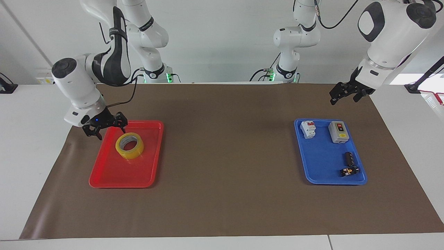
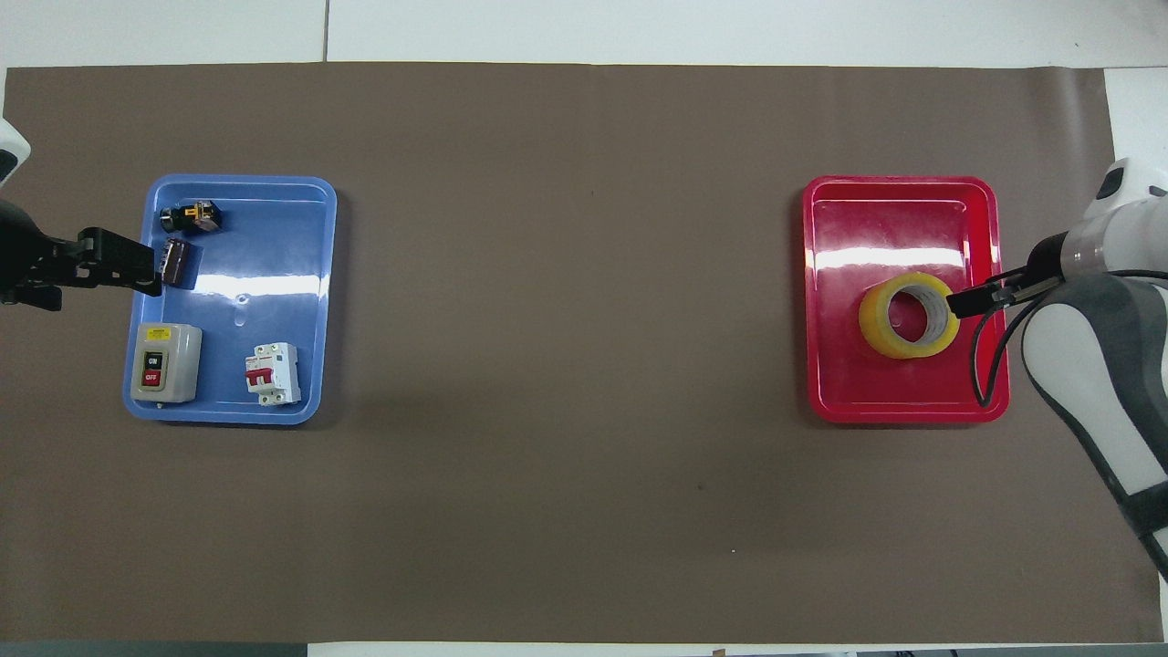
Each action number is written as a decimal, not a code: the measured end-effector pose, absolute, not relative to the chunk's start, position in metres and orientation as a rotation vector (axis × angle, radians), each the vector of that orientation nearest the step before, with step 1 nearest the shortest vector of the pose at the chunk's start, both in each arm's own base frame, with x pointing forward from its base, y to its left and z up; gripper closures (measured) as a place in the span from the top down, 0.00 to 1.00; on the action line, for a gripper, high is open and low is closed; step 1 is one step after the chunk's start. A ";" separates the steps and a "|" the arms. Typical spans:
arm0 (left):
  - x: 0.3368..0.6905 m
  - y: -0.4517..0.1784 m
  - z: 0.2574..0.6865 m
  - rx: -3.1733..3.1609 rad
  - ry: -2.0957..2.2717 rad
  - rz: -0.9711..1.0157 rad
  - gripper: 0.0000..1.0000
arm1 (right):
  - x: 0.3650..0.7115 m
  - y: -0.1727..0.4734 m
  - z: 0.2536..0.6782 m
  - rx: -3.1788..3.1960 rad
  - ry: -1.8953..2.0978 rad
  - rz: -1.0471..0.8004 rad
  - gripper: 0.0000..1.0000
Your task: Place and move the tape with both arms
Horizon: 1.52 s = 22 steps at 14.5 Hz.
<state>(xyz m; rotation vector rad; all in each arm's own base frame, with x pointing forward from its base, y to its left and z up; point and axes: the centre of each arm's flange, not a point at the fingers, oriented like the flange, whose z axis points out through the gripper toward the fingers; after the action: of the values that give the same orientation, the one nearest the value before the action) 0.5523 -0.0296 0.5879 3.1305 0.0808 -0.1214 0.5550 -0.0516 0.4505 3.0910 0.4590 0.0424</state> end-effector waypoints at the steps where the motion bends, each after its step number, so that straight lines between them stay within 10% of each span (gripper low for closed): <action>1: 0.552 -0.030 0.588 3.131 0.081 -0.121 1.00 | 0.552 -0.041 0.473 3.087 0.408 0.028 1.00; 12: 0.552 -0.030 0.588 3.131 0.081 -0.121 1.00 | 0.517 -0.026 0.679 3.104 -0.073 -0.051 1.00; 22: 0.552 -0.030 0.588 3.131 0.081 -0.121 1.00 | 0.517 -0.025 0.662 3.103 -0.090 -0.118 1.00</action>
<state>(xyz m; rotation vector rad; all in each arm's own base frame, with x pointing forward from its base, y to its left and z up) 0.5523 -0.0296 0.5879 3.1305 0.0809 -0.1214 0.5165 -0.0250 0.6618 3.1026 -0.0902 -0.1184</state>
